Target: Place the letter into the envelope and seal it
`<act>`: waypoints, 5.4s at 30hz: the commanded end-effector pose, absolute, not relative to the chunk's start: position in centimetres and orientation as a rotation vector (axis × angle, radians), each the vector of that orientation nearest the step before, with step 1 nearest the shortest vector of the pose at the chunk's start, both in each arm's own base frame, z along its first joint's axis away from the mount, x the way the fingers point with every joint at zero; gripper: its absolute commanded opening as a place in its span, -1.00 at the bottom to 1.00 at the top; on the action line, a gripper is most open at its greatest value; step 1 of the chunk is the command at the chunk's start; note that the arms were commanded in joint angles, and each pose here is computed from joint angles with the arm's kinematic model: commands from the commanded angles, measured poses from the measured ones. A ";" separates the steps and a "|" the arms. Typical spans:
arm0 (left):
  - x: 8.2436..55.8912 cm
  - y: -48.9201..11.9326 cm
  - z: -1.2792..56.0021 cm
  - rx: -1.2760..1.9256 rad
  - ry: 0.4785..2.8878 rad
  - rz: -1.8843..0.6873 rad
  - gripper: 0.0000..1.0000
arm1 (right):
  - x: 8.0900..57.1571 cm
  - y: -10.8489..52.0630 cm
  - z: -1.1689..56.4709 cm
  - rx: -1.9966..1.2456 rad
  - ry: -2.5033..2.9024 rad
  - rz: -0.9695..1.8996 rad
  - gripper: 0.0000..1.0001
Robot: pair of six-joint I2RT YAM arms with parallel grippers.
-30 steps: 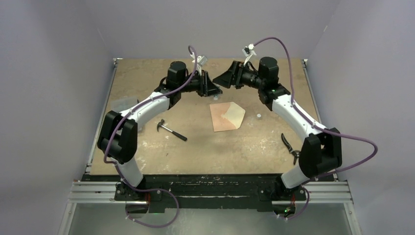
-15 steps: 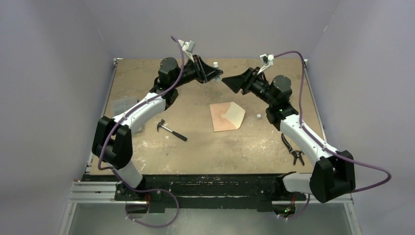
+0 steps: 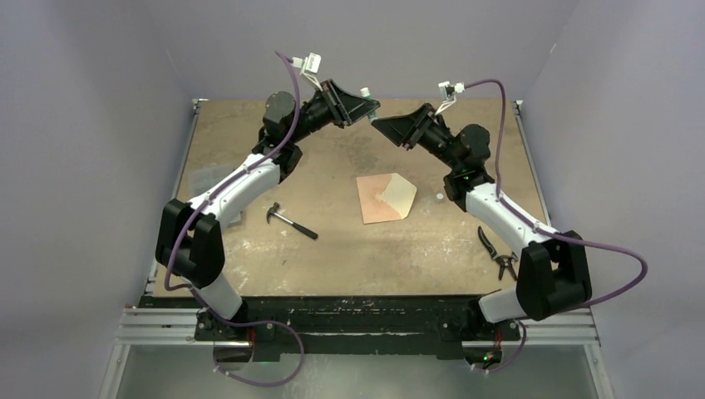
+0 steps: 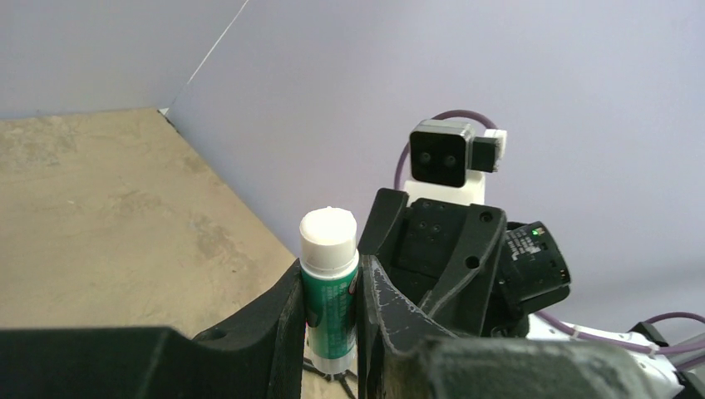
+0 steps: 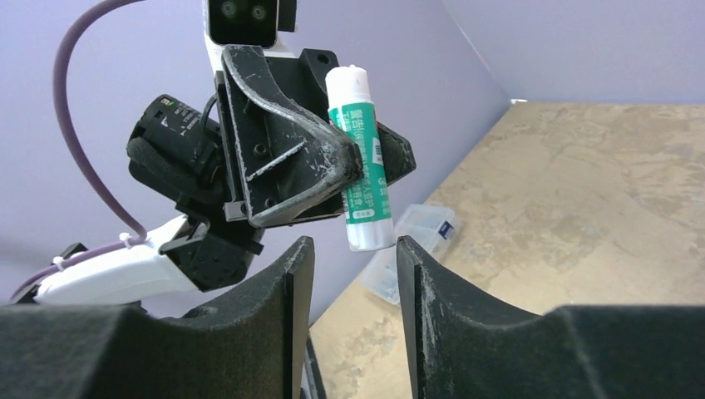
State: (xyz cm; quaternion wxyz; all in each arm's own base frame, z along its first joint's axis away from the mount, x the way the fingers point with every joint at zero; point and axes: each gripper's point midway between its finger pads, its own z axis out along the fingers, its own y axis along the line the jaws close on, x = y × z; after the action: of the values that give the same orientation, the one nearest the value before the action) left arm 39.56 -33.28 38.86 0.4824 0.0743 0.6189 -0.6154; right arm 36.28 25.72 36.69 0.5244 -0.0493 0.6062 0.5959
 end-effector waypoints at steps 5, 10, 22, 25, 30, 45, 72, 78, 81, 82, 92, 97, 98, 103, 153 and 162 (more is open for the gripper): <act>37.3 -32.4 45.0 0.206 1.322 -1.608 -1.00 | 35.2 26.5 41.2 -0.170 1.310 1.563 -0.40; 36.9 -32.5 45.7 0.216 1.312 -1.636 -1.00 | 33.9 26.3 43.5 -0.185 1.202 1.660 -0.79; 34.9 -31.9 48.1 0.253 1.193 -1.716 -1.00 | 33.0 26.0 45.0 -0.082 1.124 1.929 -0.77; 33.3 -31.2 49.2 0.306 1.066 -1.731 -1.00 | 32.7 24.7 45.4 0.050 1.024 2.106 -0.80; 31.4 -30.6 50.2 0.384 0.903 -1.751 -1.00 | 31.9 21.8 46.2 0.245 0.829 2.403 -0.80; 36.6 -31.3 48.3 0.207 1.112 -1.564 -1.00 | 30.2 24.2 43.1 0.039 0.934 2.364 0.43; 41.0 -33.2 43.7 -0.018 1.508 -1.583 -1.00 | 39.6 25.4 41.4 0.014 1.319 1.360 0.37; 41.0 -33.2 43.6 -0.020 1.505 -1.582 -1.00 | 40.0 25.3 40.8 0.036 1.345 1.342 0.35; 41.2 -33.3 43.6 -0.028 1.502 -1.596 -1.00 | 39.4 26.1 41.2 -0.010 1.321 1.409 -0.01; 41.2 -33.3 43.6 -0.030 1.499 -1.601 -1.00 | 39.3 26.2 41.3 -0.013 1.311 1.426 -0.13; 39.0 -32.2 46.1 0.093 1.300 -1.585 -1.00 | 35.8 24.5 43.6 0.107 1.178 1.829 -0.90; 37.0 -30.6 48.8 0.204 1.071 -1.495 -1.00 | 32.8 21.6 46.5 0.193 0.933 2.203 -1.00; 36.4 -30.3 49.4 0.222 1.020 -1.495 -1.00 | 32.4 20.7 47.3 0.219 0.859 2.262 -1.00; 33.8 -30.0 51.0 0.360 0.871 -1.467 -1.00 | 30.7 17.6 49.2 0.336 0.593 2.503 -1.00; 35.4 -30.1 50.2 0.087 1.184 -1.633 -1.00 | 31.1 22.4 50.3 0.154 0.824 2.238 -1.00; 30.4 -29.6 51.8 0.510 0.844 -1.417 -1.00 | 31.5 19.6 49.9 0.508 0.691 2.600 -1.00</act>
State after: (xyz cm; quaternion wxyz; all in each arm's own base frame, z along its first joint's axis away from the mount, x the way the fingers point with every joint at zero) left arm 34.90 -31.62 46.18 0.5466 0.0959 0.4976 -0.6667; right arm 33.67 26.12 43.70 0.2622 0.1382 0.4138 0.8607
